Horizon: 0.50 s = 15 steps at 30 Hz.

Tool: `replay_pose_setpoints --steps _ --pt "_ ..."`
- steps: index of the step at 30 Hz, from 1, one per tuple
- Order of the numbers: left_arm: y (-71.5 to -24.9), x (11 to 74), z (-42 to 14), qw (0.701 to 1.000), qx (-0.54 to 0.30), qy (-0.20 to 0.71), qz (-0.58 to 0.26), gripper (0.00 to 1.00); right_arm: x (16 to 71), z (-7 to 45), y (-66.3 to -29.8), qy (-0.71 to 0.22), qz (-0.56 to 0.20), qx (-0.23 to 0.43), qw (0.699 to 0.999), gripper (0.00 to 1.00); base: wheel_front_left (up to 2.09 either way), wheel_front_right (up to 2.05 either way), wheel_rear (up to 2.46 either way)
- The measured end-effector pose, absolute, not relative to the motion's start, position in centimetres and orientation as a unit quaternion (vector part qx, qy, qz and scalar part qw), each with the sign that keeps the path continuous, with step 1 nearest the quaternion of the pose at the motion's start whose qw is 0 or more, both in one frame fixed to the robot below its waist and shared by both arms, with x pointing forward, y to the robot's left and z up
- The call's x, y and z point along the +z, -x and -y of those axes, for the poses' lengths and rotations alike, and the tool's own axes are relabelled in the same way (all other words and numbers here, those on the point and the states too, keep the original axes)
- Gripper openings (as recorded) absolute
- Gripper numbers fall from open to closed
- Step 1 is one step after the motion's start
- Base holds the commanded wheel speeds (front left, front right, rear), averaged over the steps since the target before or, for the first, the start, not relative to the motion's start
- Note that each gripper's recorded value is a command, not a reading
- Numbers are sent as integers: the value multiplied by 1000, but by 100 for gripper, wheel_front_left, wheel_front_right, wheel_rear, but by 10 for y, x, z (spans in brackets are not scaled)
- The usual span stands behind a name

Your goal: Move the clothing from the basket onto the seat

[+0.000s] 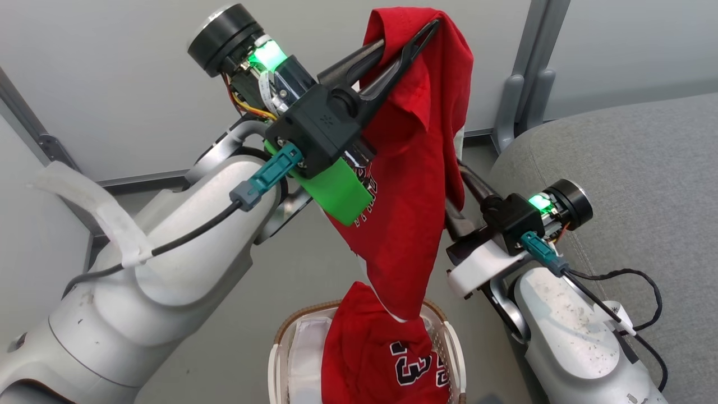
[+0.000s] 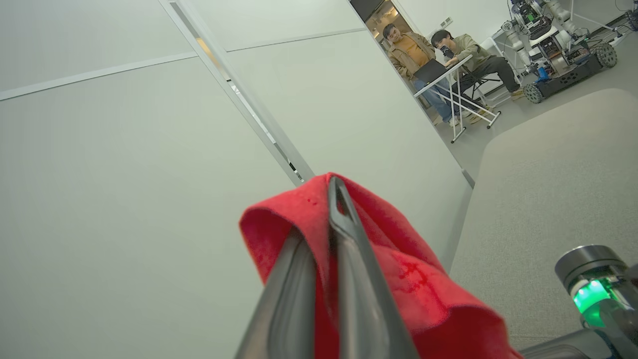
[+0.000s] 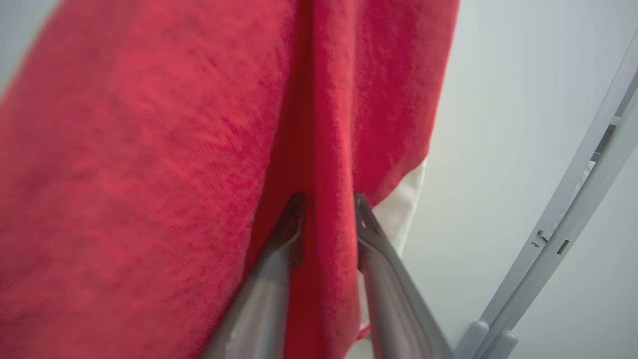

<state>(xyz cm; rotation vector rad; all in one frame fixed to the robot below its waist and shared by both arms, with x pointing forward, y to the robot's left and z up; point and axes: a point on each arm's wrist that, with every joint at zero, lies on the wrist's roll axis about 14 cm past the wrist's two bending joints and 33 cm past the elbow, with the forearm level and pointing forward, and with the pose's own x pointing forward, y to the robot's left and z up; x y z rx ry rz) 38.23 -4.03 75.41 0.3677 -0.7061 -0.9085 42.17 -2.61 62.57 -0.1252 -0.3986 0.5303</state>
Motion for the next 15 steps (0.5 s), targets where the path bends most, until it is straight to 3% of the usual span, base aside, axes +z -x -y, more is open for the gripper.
replay_pose_setpoints --steps 9,10,11,12,14,15 --pt "-399 723 16 868 -395 -116 278 0 632 29 -425 54 202 255 944 0 0 0 0" --pt "-401 717 12 876 -388 -101 269 24 631 30 -424 52 200 253 945 0 0 0 0" --pt "-404 709 7 884 -380 -87 257 41 629 32 -424 51 198 251 946 0 0 0 0" --pt "-407 700 3 891 -372 -79 246 51 628 34 -424 50 196 248 947 0 0 0 0" --pt "-411 684 -5 904 -358 -62 226 96 628 37 -424 48 196 243 949 0 0 0 0" --pt "-413 674 -10 911 -348 -50 214 100 628 40 -425 47 196 239 950 0 0 0 0"
